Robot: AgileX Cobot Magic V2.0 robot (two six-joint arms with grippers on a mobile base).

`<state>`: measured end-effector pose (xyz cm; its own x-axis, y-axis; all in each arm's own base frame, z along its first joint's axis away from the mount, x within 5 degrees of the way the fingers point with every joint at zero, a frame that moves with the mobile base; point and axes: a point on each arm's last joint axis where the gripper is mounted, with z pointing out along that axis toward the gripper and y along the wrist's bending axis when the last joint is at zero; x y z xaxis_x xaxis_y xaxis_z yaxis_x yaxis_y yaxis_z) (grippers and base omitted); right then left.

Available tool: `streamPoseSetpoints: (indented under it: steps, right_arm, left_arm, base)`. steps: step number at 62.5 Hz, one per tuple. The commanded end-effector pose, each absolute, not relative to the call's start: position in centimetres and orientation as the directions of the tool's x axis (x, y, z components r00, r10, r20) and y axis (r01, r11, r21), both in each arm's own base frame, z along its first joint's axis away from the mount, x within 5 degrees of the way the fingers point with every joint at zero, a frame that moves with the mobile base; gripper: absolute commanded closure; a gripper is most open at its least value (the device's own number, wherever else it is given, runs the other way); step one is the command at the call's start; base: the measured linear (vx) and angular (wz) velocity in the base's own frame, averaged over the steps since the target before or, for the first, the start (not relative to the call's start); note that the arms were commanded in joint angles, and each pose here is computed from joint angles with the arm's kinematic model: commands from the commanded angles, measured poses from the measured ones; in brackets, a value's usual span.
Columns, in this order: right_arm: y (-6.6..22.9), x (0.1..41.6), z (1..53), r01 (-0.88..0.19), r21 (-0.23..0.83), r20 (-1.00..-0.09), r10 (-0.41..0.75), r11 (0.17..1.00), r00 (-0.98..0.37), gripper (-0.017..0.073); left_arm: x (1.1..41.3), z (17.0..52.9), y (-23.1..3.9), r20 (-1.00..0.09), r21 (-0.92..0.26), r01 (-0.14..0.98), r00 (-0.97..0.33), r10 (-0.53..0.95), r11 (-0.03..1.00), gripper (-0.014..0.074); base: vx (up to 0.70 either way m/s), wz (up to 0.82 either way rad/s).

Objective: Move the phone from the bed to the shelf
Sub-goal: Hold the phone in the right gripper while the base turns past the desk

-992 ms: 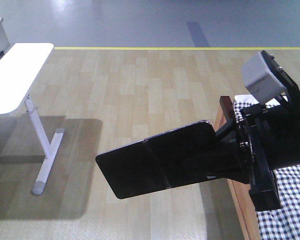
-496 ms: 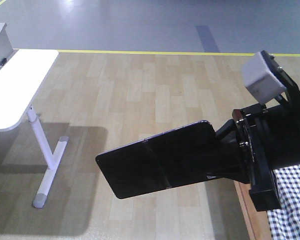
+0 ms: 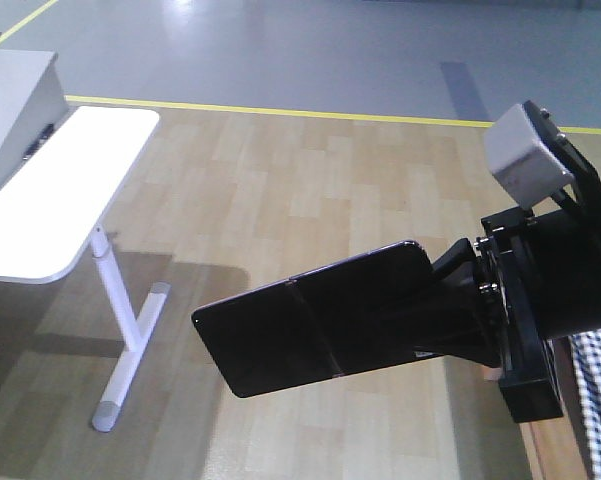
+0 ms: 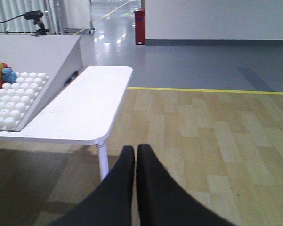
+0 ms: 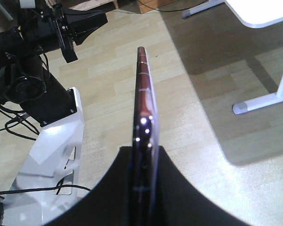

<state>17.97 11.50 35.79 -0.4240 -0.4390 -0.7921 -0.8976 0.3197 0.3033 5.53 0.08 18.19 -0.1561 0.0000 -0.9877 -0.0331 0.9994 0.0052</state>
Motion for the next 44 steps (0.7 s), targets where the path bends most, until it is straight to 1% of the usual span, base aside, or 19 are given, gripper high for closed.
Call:
streamPoseSetpoints:
  steps: [1,23,44]
  right_arm:
    - [11.76,17.05,37.53,-0.912,0.325,-0.83,-0.386,0.25,-0.402,0.0564]
    - [11.76,17.05,37.53,-0.912,0.325,-0.83,-0.386,0.25,-0.402,0.0564]
    - [11.76,17.05,37.53,-0.912,0.325,-0.83,-0.386,0.25,-0.402,0.0564]
  left_arm:
    - [5.57,18.8,0.17,-0.997,-0.004,-0.045,-0.08,-0.007,0.999,0.0593]
    - [5.57,18.8,0.17,-0.997,-0.004,-0.045,-0.08,-0.007,0.999,0.0593]
    - [5.57,18.8,0.17,-0.997,-0.004,-0.045,-0.08,-0.007,0.999,0.0593]
  base:
    - [0.17,0.26]
    - [0.16,0.33]
    - [0.15,0.43]
